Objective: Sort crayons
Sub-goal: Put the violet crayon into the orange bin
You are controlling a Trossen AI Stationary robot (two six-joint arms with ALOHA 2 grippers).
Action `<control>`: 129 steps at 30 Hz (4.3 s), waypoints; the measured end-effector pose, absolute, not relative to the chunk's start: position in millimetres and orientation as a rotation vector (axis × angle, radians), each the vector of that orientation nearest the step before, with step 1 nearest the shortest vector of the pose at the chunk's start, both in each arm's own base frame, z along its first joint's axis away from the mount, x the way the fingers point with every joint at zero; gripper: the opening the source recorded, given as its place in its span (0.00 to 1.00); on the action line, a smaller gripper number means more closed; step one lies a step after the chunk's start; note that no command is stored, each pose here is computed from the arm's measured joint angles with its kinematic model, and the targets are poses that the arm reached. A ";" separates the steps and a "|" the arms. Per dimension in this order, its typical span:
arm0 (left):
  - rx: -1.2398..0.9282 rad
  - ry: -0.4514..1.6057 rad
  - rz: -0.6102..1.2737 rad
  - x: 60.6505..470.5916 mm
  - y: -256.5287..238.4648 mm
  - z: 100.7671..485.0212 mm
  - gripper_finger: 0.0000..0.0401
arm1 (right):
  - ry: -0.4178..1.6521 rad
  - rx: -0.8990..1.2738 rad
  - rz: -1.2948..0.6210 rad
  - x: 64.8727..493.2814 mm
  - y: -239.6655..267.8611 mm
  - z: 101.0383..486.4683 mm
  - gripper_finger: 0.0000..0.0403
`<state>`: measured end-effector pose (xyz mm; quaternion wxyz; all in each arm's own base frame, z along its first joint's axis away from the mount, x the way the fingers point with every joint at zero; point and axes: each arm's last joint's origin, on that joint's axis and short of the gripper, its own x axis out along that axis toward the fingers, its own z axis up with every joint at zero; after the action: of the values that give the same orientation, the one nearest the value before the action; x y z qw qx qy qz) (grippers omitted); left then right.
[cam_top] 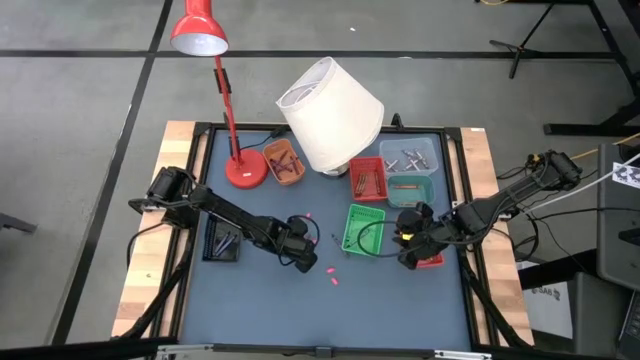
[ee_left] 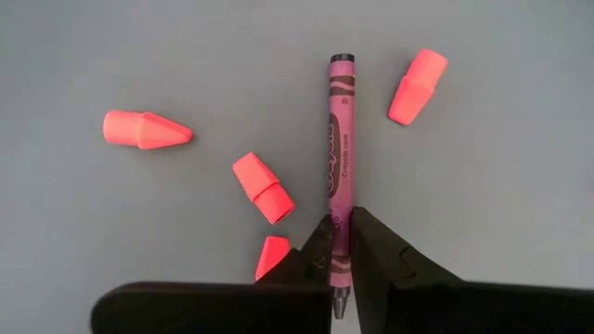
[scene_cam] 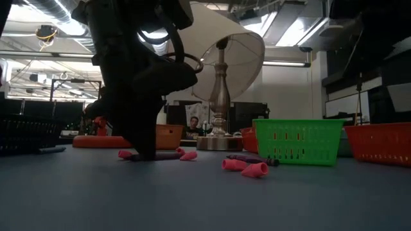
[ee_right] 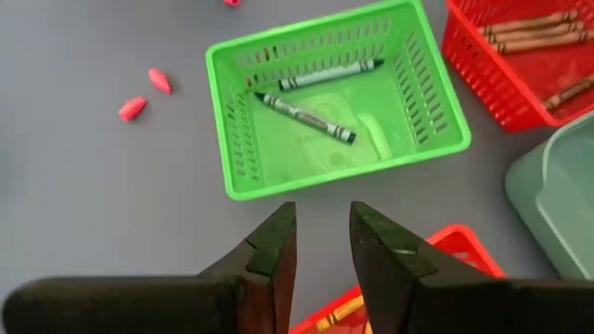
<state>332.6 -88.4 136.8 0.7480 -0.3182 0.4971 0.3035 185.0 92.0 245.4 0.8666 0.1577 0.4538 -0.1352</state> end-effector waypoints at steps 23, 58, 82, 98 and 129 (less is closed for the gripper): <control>-0.726 0.898 0.673 327.2 -62.8 189.8 0.00 | 0.901 0.178 -0.347 183.5 87.1 231.7 0.25; -0.487 0.868 1.128 288.6 90.2 221.8 0.09 | 0.672 0.124 -0.085 189.1 92.0 236.4 0.25; -0.449 0.833 1.079 296.8 70.7 223.2 0.16 | 0.360 -0.119 0.088 165.9 40.7 293.0 0.25; -0.459 0.746 0.871 313.3 1.2 227.0 0.16 | 0.332 -0.063 0.121 149.1 24.0 280.6 0.25; -0.155 0.314 0.112 392.2 -88.5 209.2 0.16 | -0.055 0.105 0.077 96.1 13.7 200.8 0.25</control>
<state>392.2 -88.5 209.2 0.9832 -0.0770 0.1561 0.0556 96.1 13.7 200.8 0.9975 0.0527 -0.0275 0.0386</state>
